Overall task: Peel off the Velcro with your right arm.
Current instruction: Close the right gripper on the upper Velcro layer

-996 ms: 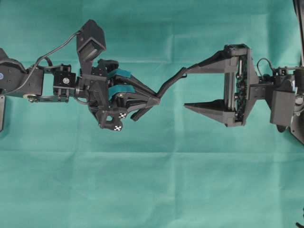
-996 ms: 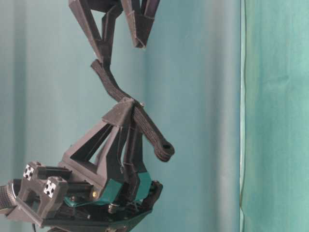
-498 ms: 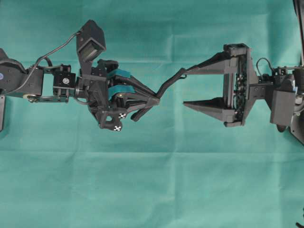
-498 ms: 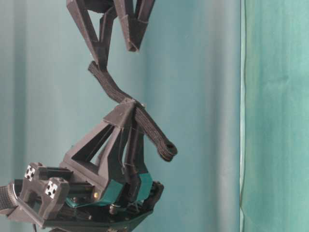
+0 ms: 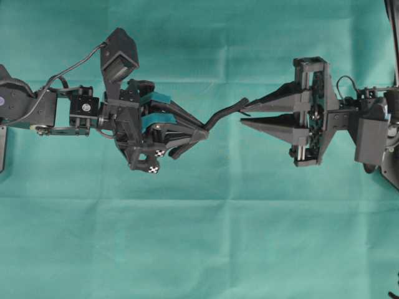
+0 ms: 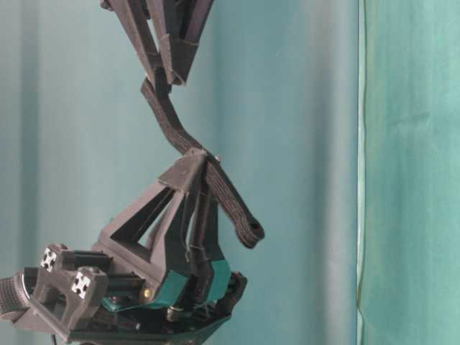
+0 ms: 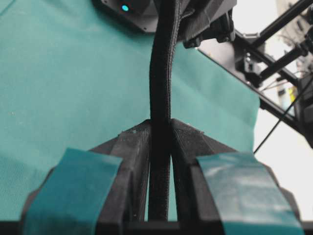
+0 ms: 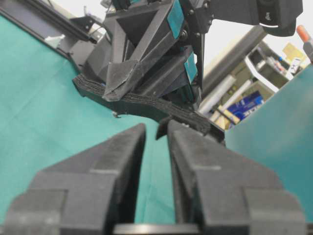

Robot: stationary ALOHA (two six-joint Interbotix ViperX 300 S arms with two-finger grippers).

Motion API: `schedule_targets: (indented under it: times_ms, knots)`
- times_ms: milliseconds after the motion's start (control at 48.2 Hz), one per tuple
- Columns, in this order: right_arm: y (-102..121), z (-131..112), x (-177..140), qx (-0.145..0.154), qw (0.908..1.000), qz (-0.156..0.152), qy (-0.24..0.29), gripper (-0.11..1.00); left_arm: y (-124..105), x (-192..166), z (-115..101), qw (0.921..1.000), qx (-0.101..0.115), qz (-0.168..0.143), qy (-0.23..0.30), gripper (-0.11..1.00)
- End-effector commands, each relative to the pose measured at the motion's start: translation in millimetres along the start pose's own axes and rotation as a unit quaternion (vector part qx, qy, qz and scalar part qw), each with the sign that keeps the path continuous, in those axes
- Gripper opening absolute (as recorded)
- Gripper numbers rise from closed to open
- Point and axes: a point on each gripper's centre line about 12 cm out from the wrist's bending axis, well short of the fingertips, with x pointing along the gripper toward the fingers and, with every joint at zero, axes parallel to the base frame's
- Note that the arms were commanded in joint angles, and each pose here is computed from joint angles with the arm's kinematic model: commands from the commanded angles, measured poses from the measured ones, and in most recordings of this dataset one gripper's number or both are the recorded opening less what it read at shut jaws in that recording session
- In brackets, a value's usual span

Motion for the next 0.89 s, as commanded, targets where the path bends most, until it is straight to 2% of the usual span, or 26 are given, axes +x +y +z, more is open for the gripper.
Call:
schedule_targets:
  times_ms: [0, 871]
  knots:
    - [-4.5, 10.3, 4.2, -0.001, 0.9998, -0.007, -0.019, -0.05, -5.8, -2.8, 10.3, 0.9998, 0.0, -0.01, -0.017, 0.1]
    - [-3.2, 6.6, 2.9, 0.001, 0.9999, -0.005, -0.011, -0.09, -5.0, -3.1, 9.3, 0.9998, 0.0, -0.009, -0.016, 0.1]
